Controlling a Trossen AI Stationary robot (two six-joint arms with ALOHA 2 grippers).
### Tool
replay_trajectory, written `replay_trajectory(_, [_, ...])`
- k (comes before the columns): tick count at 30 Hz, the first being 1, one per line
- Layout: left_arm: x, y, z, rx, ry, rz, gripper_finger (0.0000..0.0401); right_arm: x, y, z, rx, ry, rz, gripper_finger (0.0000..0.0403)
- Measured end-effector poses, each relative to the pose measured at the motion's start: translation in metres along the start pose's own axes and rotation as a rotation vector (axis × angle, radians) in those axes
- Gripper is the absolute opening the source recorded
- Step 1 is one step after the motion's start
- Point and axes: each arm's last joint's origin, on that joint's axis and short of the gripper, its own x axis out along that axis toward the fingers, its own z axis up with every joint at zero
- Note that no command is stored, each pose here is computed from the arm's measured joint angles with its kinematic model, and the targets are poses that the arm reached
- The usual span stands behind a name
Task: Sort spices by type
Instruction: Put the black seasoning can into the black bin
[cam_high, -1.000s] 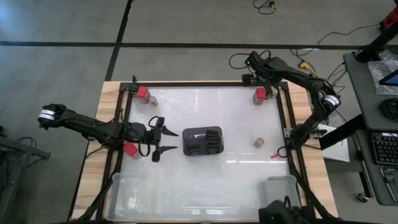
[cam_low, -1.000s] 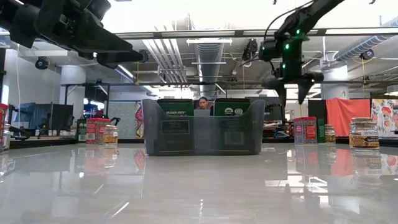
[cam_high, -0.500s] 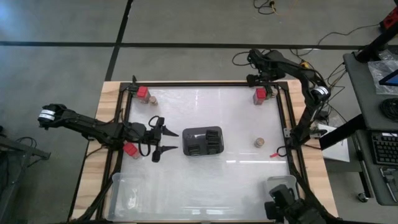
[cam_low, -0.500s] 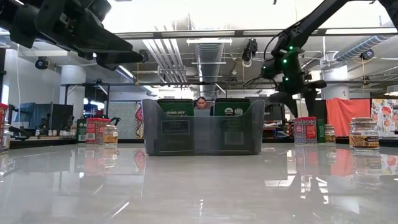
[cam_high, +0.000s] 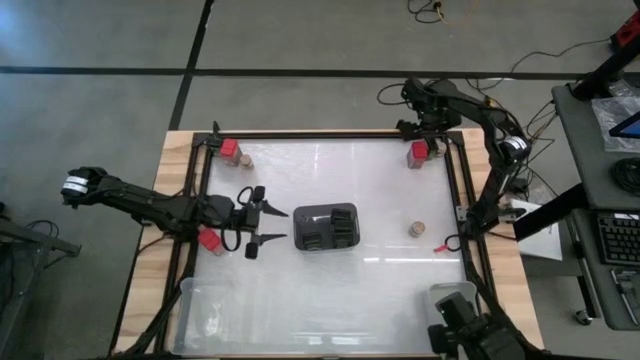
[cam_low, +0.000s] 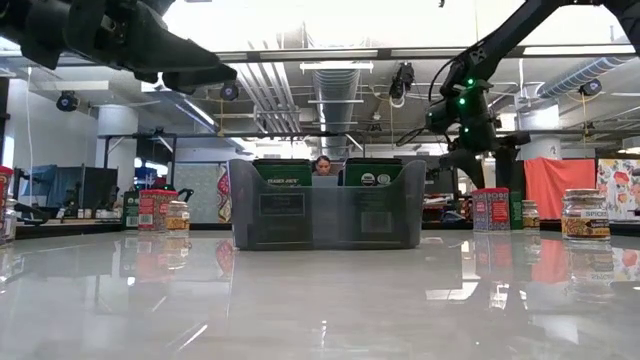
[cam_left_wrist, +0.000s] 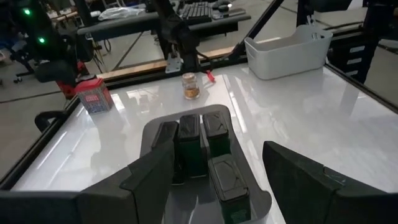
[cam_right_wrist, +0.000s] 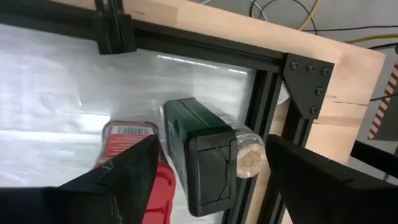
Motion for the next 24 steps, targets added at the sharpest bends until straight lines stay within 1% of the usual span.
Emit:
replay_trajectory(5, [0.0,0.0,-0.001,0.002,0.01,-0.001,0.023,0.009,0.003,0.001,-0.038,0.051,0.019,0.0288])
replay_trajectory(8, [0.0,0.0,-0.001,0.005,0.017,-0.002,0.023,0.018,0.005,0.0,-0.061,0.127,0.039,0.0278])
replay_trajectory(11, [0.0,0.0,-0.002,0.006,0.025,-0.003,0.023,0.025,0.007,-0.002,-0.079,0.18,0.028,0.0262])
replay_trajectory(16, [0.0,0.0,-0.002,0.007,0.025,-0.003,0.023,0.028,0.008,-0.001,-0.087,0.187,0.028,0.0233])
replay_trajectory(24, [0.0,0.0,-0.002,0.027,0.024,-0.002,0.023,0.016,0.004,-0.003,-0.083,0.152,0.04,0.019])
